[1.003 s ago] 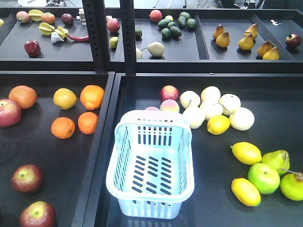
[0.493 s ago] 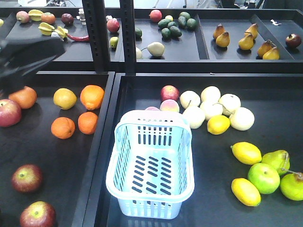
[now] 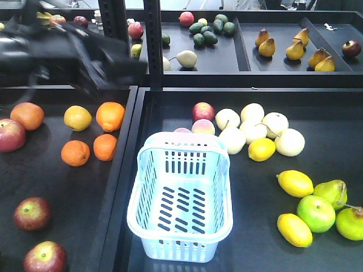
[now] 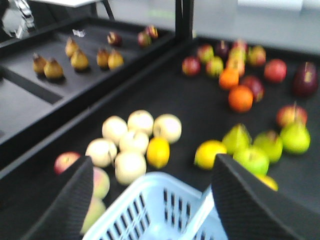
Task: Pick three apples into basket with both arms
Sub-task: 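Move the left gripper over the basket handle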
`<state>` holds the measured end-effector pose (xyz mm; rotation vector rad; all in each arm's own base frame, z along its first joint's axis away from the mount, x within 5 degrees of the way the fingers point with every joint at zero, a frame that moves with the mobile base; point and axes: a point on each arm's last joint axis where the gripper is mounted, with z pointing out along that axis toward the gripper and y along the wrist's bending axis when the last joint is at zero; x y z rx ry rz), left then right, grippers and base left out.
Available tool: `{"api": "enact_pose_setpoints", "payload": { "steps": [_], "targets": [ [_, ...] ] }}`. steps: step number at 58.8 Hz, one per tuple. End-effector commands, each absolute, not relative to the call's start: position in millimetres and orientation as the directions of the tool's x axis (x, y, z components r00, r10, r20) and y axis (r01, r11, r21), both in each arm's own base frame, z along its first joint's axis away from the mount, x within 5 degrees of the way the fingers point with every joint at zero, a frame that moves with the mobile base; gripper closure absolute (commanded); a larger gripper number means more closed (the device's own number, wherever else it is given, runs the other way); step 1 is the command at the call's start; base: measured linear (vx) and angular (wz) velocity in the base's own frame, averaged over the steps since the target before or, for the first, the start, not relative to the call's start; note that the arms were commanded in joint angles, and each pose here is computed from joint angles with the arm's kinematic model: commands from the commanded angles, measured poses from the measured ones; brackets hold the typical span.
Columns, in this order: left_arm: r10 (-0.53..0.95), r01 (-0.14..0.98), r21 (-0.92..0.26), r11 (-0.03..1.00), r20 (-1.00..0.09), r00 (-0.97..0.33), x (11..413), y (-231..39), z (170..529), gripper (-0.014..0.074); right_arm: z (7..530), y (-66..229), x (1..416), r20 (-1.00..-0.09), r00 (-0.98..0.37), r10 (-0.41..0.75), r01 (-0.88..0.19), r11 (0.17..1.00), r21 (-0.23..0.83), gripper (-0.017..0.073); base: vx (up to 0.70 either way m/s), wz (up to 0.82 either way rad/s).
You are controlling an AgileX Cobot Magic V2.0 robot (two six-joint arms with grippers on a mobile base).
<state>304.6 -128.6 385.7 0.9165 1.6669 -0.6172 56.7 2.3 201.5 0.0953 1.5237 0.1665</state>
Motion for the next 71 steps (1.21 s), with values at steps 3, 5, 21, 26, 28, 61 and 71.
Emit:
{"api": "enact_pose_setpoints", "payload": {
  "steps": [3, 5, 21, 26, 28, 61, 71],
  "targets": [
    [0.383, 0.822, 0.173, 0.543, -0.922, -0.059, 315.0, -143.2, 379.3, 0.0087, 205.1, 2.2, 55.7, -0.981, 0.113, 0.157, -0.057, 0.987, 0.152, 0.0565, 0.00, 0.00],
    [0.413, 0.824, 0.186, 0.535, -0.908, -0.063, 319.3, -146.6, 371.3, 0.0093, 205.1, 2.2, 55.7, -0.981, 0.113, 0.157, -0.057, 0.987, 0.152, 0.0565, 0.00, 0.00],
    [0.474, 0.843, 0.156, 0.515, -0.871, -0.128, 340.6, -159.6, 331.7, 0.0113, 205.1, 2.2, 55.7, -0.981, 0.113, 0.157, -0.057, 0.987, 0.152, 0.0565, 0.00, 0.00],
    [0.478, 0.845, 0.152, 0.513, -0.868, -0.134, 342.2, -160.1, 328.7, 0.0113, 205.1, 2.2, 55.7, -0.981, 0.113, 0.157, -0.057, 0.987, 0.152, 0.0565, 0.00, 0.00],
    [0.479, 0.844, 0.152, 0.515, -0.867, -0.136, 342.9, -160.1, 327.7, 0.0113, 205.1, 2.2, 55.7, -0.981, 0.113, 0.157, -0.057, 0.987, 0.152, 0.0565, 0.00, 0.00],
    [0.490, 0.850, 0.102, 0.516, -0.850, -0.195, 355.8, -164.4, 301.5, 0.0113, 205.1, 2.2, 55.7, -0.981, 0.113, 0.157, -0.057, 0.987, 0.152, 0.0565, 0.00, 0.00],
    [0.489, 0.859, 0.089, 0.504, -0.850, -0.199, 354.2, -165.3, 301.3, 0.0113, 205.1, 2.2, 55.7, -0.981, 0.113, 0.157, -0.057, 0.987, 0.152, 0.0565, 0.00, 0.00]
  ]
}}
